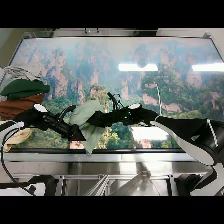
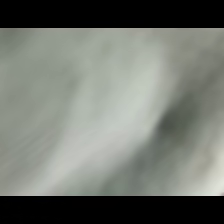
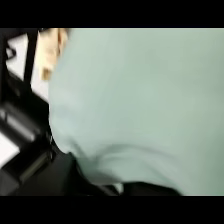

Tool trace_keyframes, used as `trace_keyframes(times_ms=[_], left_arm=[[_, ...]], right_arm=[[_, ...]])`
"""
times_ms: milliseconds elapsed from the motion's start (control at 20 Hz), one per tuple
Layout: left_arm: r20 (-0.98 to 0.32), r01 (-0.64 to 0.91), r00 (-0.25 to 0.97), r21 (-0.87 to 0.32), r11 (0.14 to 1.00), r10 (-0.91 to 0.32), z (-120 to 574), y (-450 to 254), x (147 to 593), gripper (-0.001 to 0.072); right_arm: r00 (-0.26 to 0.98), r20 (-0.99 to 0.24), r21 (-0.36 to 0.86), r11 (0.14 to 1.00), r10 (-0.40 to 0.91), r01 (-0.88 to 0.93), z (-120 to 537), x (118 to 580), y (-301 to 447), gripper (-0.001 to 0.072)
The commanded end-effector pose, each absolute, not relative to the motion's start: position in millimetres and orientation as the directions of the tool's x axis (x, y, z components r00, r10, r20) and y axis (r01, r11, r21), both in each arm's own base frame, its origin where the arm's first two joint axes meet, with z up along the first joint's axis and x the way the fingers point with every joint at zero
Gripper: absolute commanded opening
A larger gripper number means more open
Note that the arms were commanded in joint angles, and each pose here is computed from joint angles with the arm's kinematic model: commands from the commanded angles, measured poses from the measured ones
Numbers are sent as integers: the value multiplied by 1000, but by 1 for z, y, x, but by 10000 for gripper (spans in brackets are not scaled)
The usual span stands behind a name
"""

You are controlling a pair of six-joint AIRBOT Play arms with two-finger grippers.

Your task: Fold the shirts.

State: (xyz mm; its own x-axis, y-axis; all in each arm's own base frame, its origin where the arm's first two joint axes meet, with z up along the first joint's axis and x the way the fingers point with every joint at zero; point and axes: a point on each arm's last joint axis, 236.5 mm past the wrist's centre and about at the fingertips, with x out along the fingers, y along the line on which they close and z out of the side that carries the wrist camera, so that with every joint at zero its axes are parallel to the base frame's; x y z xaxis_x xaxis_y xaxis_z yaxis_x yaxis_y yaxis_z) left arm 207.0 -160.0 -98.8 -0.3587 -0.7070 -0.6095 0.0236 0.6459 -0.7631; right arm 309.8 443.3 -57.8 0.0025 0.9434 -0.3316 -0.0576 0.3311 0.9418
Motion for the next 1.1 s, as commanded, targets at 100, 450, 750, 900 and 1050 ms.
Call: trace_keyframes(times_ms=[100, 450, 750, 900, 1050], left_arm=[[-593, 32, -383, -774, 632, -708, -95, -161, 201, 31], [-547, -7, -310, -817, 577, -778, -67, -144, 226, 28], [-617, 209, 31, -766, 608, -787, 52, -91, 307, 28], [-631, 273, 73, -732, 624, -772, 80, -91, 317, 28], [-622, 293, -27, -753, 589, -782, 75, -112, 306, 29]], right_arm=[[170, -336, 934, 350, 927, -64, -50, 370, 422, 23], [377, -85, 920, 218, 922, -325, 134, 436, 300, 22], [540, -330, 829, 512, 774, -227, 167, 420, 125, 22], [497, -419, 805, 564, 760, -184, 143, 400, 108, 22], [463, -455, 810, 570, 760, -138, 113, 393, 118, 22]])
